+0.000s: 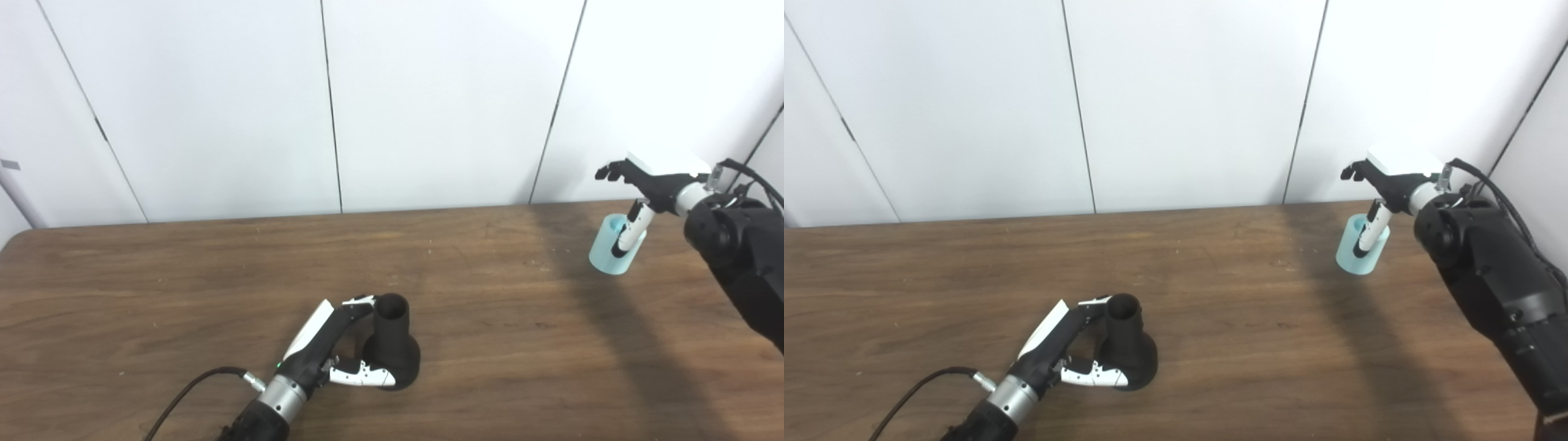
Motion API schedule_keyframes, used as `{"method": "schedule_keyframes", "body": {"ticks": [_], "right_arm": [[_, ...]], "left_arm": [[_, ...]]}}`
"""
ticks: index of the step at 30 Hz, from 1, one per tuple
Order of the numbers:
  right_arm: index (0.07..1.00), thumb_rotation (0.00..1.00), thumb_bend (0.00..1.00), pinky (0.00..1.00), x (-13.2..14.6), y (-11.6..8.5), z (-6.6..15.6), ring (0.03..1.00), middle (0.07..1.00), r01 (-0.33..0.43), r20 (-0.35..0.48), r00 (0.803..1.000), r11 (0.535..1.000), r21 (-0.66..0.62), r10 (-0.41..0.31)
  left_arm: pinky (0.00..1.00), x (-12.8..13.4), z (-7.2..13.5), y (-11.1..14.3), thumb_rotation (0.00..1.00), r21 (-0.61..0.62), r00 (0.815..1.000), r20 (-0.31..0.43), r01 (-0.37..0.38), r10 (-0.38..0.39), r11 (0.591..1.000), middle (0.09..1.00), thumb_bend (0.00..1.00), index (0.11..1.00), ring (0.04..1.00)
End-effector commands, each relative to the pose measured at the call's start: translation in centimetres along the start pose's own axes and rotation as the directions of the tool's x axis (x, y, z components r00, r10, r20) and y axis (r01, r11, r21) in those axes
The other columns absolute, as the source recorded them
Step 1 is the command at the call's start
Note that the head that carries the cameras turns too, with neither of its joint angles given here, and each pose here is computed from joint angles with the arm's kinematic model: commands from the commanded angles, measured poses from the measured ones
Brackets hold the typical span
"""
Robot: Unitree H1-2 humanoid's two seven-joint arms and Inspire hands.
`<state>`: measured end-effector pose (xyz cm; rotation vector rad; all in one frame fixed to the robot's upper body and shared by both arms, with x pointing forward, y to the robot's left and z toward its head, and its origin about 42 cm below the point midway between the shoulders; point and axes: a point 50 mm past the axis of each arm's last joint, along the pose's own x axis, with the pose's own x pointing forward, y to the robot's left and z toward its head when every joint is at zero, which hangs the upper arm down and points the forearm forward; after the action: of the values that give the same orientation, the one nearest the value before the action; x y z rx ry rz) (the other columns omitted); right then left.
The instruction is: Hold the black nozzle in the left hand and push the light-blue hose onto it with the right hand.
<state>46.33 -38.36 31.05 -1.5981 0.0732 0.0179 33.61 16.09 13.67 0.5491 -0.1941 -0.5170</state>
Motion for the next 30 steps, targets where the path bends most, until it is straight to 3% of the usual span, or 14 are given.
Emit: {"method": "schedule_keyframes", "body": {"ticks": [1,6,12,20,25,30], "right_arm": [[0.787,0.12,1.00,0.71,0.3,-3.3,-0.5,0.769,0.794,0.104,-0.002,0.995,0.994,-0.039,-0.105],[0.781,0.12,1.00,0.66,0.5,-2.8,0.0,0.758,0.789,0.091,-0.018,0.996,0.993,-0.071,-0.093],[0.775,0.10,0.98,0.54,0.6,-2.2,0.4,0.653,0.729,0.068,-0.011,0.998,0.992,-0.102,-0.070],[0.765,0.15,1.00,0.60,0.7,-2.1,0.2,0.679,0.743,0.038,-0.017,0.999,0.994,-0.106,-0.040],[0.733,0.15,0.99,0.49,0.8,-1.8,0.3,0.646,0.739,0.032,-0.021,0.999,0.994,-0.103,-0.034],[0.685,0.13,0.98,0.52,0.9,-1.9,0.1,0.651,0.736,0.022,-0.027,0.999,0.992,-0.126,-0.025]], "left_arm": [[1.00,-0.8,-1.3,-0.6,0.07,0.027,0.995,-0.083,0.063,-0.060,0.998,0.756,0.53,0.482,0.897],[1.00,-0.8,-1.2,-0.6,0.07,0.024,0.995,-0.078,0.062,-0.059,0.998,0.756,0.53,0.482,0.897],[1.00,-0.7,-1.1,-0.6,0.07,0.018,0.995,-0.079,0.060,-0.058,0.998,0.756,0.53,0.482,0.897],[1.00,-0.7,-0.9,-0.6,0.07,0.019,0.995,-0.080,0.061,-0.059,0.998,0.759,0.53,0.482,0.897],[1.00,-0.7,-0.9,-0.6,0.07,0.016,0.995,-0.082,0.063,-0.062,0.998,0.759,0.53,0.482,0.897],[1.00,-0.7,-0.9,-0.6,0.07,0.012,0.994,-0.086,0.066,-0.064,0.998,0.760,0.53,0.482,0.897]]}}
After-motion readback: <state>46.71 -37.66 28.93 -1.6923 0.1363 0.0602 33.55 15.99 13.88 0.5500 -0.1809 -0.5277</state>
